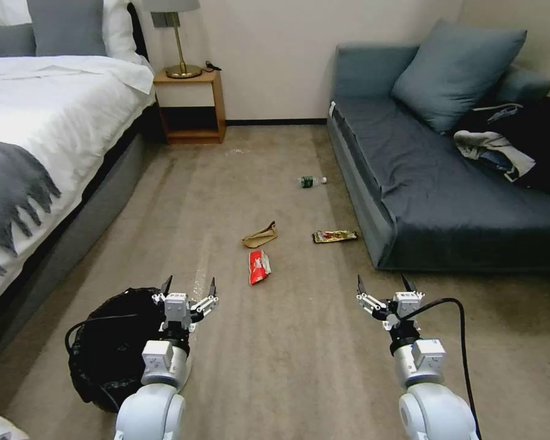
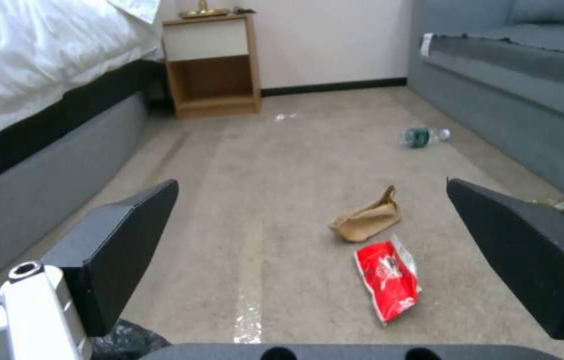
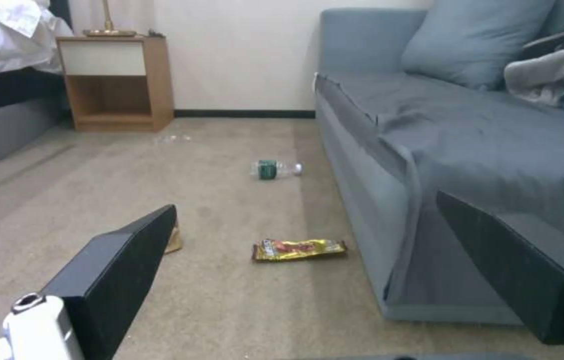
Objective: Pick up the trash bin, then pick up the garbage on the floor and place it into the trash bin.
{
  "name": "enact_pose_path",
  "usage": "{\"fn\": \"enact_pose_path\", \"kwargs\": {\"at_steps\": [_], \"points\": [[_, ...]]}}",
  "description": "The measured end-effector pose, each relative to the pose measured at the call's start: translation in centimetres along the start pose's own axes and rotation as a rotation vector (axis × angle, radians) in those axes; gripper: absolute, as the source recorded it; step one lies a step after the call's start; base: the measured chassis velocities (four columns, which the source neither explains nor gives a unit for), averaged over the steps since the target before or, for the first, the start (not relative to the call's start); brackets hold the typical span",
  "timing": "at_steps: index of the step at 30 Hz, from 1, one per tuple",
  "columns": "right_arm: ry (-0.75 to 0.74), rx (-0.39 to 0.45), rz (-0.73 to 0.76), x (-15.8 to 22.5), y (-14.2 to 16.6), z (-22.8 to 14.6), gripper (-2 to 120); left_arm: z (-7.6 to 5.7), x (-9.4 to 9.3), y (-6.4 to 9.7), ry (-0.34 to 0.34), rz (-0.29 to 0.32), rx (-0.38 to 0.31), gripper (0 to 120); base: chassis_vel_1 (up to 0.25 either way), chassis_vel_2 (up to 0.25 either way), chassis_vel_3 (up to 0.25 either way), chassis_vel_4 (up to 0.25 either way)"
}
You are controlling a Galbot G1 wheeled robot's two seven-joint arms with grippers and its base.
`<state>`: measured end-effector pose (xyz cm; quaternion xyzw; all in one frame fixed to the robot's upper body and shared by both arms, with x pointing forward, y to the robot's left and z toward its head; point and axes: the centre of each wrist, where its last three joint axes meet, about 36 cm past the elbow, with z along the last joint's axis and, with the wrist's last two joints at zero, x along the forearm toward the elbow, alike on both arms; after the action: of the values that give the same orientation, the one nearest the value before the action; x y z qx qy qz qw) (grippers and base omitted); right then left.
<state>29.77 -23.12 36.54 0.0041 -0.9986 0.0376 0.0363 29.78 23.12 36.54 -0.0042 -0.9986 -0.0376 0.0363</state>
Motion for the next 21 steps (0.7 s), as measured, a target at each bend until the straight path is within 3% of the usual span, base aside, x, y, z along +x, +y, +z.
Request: {"fn": "enact_pose_path", "kwargs": {"at_steps": [21], "points": [[0.000, 0.000, 0.000, 0.00, 0.00, 0.00, 100, 0.00, 0.00, 0.00, 0.000, 0.000, 0.000, 100, 0.000, 0.000, 0.000, 0.000]]}}
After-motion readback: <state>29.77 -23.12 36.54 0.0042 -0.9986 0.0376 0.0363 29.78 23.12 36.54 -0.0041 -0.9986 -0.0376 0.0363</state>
